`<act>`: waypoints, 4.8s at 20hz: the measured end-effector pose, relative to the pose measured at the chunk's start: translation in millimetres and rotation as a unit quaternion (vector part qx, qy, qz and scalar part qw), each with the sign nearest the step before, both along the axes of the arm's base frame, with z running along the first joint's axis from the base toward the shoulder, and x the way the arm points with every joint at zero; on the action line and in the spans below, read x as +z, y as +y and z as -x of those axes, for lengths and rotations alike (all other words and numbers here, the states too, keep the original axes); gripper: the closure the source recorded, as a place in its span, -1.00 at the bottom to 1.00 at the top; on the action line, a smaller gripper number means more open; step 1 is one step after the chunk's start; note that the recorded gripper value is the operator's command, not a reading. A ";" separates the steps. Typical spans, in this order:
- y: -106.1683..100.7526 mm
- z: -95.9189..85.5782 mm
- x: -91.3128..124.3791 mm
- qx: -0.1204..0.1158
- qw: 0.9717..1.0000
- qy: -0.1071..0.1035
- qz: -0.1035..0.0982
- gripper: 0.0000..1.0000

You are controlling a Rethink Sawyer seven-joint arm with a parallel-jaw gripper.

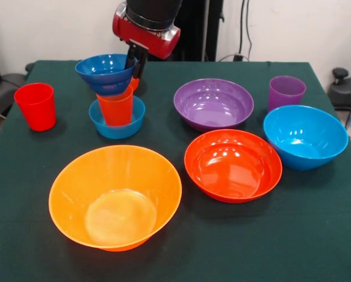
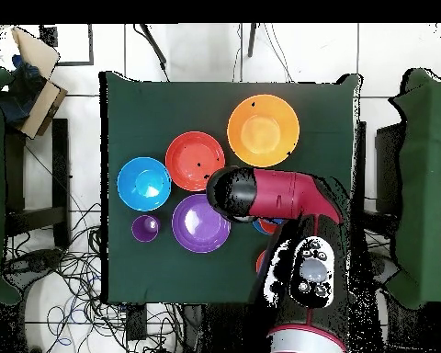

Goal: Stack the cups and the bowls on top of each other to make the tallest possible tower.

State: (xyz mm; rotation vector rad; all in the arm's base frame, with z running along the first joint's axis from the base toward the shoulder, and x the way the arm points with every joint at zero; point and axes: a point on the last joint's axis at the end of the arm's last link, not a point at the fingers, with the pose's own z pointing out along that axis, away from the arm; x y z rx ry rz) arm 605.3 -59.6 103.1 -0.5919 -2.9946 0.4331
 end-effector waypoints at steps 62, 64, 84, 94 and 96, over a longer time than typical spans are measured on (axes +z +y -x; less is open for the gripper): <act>5.7 -1.1 -0.3 -0.021 0.999 -0.023 -0.011 1.00; 6.0 -0.7 -0.5 -0.022 0.999 -0.023 -0.012 1.00; 28.1 25.7 -33.0 0.000 1.000 0.021 0.010 1.00; 24.5 36.5 -44.0 0.004 0.999 0.030 0.025 1.00; 22.2 38.0 -44.9 0.003 0.999 0.032 0.027 1.00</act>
